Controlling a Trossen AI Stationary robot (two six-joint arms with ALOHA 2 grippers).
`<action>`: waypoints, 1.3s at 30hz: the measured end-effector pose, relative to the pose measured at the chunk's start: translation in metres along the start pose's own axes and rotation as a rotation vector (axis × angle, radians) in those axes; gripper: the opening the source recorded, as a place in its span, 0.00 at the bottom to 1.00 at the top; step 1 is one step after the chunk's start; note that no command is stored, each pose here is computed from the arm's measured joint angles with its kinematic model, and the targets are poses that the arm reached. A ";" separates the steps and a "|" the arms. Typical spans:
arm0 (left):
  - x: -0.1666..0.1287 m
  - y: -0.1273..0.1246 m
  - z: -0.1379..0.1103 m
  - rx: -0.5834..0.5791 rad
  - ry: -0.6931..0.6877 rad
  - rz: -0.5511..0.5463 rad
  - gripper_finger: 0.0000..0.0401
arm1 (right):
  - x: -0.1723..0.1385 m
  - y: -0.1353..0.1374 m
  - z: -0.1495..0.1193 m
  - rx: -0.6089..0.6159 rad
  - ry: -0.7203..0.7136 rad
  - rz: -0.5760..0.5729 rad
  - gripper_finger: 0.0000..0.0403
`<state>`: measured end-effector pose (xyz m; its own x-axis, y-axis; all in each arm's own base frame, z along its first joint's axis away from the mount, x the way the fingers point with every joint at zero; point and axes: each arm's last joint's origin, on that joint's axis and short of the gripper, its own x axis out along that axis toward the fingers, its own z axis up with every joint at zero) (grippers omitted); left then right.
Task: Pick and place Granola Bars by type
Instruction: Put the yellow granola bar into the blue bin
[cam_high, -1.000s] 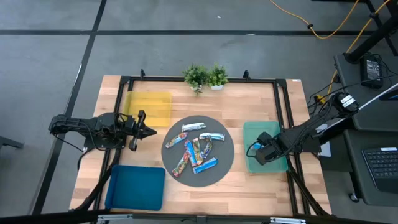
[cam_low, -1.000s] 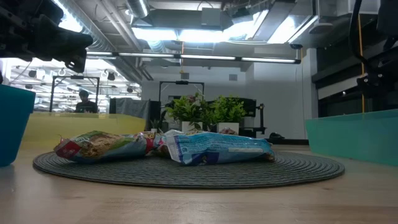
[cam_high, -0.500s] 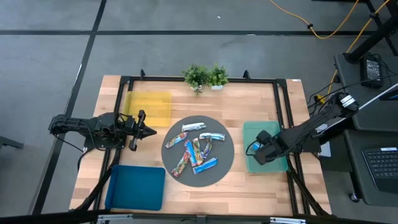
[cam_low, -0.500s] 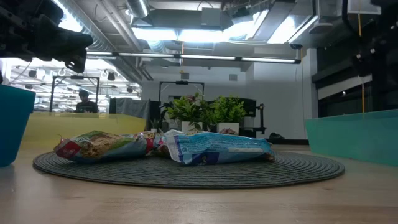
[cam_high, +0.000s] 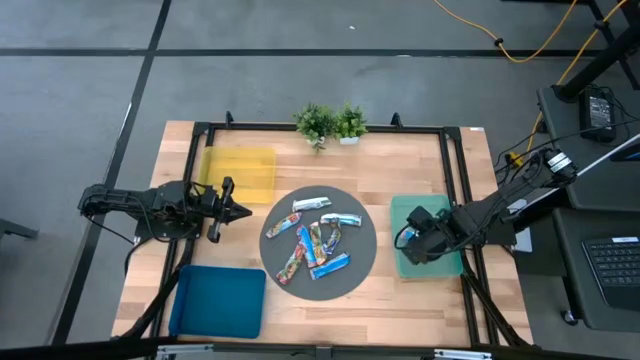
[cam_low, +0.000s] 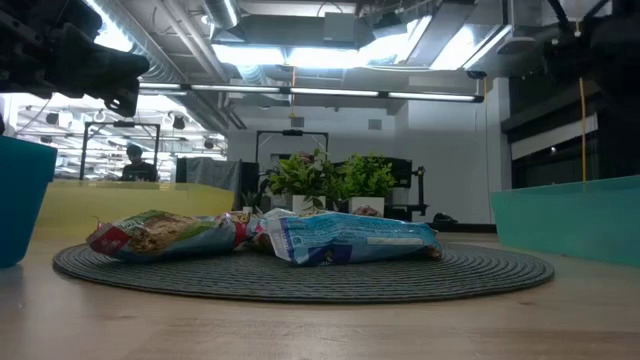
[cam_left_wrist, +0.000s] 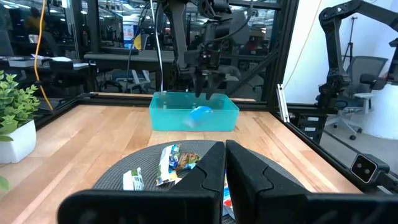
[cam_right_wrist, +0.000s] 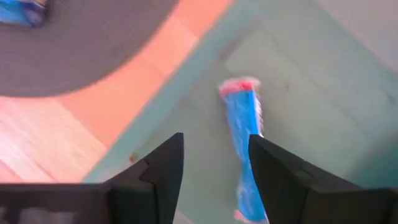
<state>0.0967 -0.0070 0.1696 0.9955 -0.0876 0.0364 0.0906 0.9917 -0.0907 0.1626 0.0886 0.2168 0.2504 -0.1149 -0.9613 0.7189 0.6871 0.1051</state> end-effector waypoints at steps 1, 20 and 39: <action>0.000 0.000 0.000 0.000 0.000 0.000 0.02 | 0.000 0.001 0.001 -0.006 -0.017 0.012 0.45; 0.000 0.000 0.000 0.000 0.000 0.000 0.02 | -0.023 0.036 0.038 -0.262 -0.203 0.105 0.44; 0.000 0.000 0.000 0.000 0.000 0.000 0.02 | 0.025 0.119 0.132 -0.960 -0.244 -0.097 0.44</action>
<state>0.0967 -0.0070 0.1696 0.9955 -0.0876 0.0364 0.0906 0.9918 -0.0907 0.3395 0.0727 0.2388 0.4220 -0.2716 -0.8649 -0.0595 0.9437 -0.3254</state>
